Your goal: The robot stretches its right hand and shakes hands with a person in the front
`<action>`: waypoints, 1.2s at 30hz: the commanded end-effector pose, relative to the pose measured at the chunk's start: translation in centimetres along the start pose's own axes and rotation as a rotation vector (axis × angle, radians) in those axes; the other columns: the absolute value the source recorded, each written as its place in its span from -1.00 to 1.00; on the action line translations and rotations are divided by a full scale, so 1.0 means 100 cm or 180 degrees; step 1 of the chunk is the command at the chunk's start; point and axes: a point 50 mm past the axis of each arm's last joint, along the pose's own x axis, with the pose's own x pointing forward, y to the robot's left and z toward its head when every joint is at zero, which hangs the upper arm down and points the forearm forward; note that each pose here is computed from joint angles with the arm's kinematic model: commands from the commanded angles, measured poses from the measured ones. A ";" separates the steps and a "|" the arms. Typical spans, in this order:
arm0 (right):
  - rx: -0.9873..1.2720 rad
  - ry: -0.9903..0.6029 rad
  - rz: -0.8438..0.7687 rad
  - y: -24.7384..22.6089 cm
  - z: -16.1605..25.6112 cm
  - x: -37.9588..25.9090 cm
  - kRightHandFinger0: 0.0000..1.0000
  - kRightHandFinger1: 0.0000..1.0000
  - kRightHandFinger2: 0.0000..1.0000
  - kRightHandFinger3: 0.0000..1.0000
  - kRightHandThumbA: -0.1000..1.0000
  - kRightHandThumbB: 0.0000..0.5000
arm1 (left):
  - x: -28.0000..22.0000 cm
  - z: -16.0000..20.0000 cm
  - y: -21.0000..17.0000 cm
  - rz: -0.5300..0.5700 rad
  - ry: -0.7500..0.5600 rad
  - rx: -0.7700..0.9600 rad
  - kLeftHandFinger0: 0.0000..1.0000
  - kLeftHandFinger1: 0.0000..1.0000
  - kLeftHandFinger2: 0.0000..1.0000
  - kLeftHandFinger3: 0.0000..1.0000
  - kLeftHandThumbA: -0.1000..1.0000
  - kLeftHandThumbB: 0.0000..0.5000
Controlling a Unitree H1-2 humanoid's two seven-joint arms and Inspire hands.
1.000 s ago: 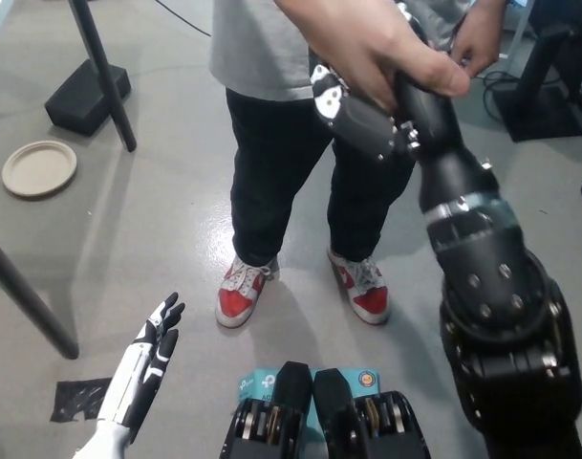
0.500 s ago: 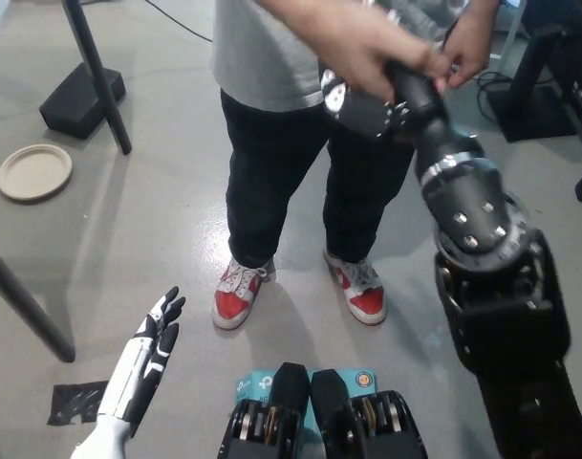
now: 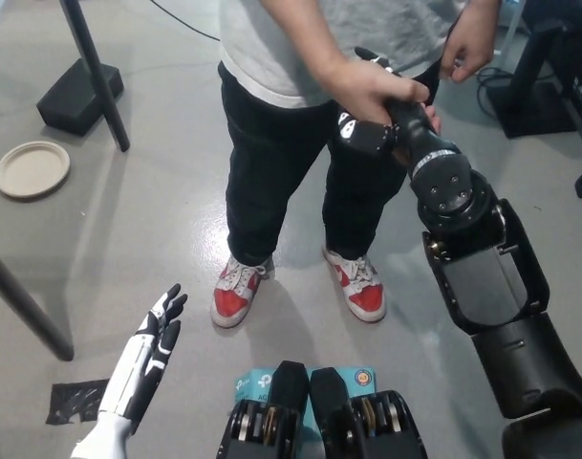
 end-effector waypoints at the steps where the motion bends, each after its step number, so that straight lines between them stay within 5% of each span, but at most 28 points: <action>1: -0.0104 -0.0564 -0.0110 -0.020 0.043 -0.002 1.00 1.00 1.00 1.00 0.23 0.34 | 0.003 0.009 0.005 -0.0032 -0.0155 0.0068 1.00 1.00 1.00 1.00 1.00 -0.35; 4: -0.0259 -0.0810 -0.0029 -0.024 0.049 -0.025 1.00 1.00 1.00 1.00 0.53 0.77 | 0.004 0.009 0.006 -0.0031 -0.0166 0.0061 1.00 1.00 1.00 1.00 1.00 -0.34; 8: -0.0439 -0.1112 -0.0013 -0.027 0.056 -0.051 1.00 1.00 1.00 1.00 0.94 1.00 | 0.004 0.009 0.007 -0.0013 -0.0162 0.0060 1.00 1.00 1.00 1.00 1.00 -0.33; 15: -0.0369 -0.1560 -0.0042 -0.044 0.059 -0.111 1.00 1.00 1.00 1.00 1.00 1.00 | 0.004 0.009 0.007 -0.0031 -0.0156 0.0078 1.00 1.00 1.00 1.00 1.00 -0.35; 23: -0.0324 -0.1504 -0.0291 -0.064 0.033 -0.152 1.00 1.00 1.00 1.00 1.00 0.97 | 0.005 0.009 0.007 -0.0036 -0.0180 0.0087 1.00 1.00 1.00 1.00 1.00 -0.36; 33: -0.0032 -0.0437 -0.0289 -0.062 -0.110 -0.178 1.00 1.00 1.00 1.00 1.00 0.73 | 0.005 0.008 0.006 -0.0035 -0.0172 0.0096 1.00 1.00 1.00 1.00 1.00 -0.40; 36: 0.0216 -0.0194 -0.0228 -0.053 -0.144 -0.189 1.00 1.00 1.00 1.00 0.99 0.52 | 0.005 0.008 0.006 -0.0036 -0.0167 0.0091 1.00 1.00 1.00 1.00 1.00 -0.37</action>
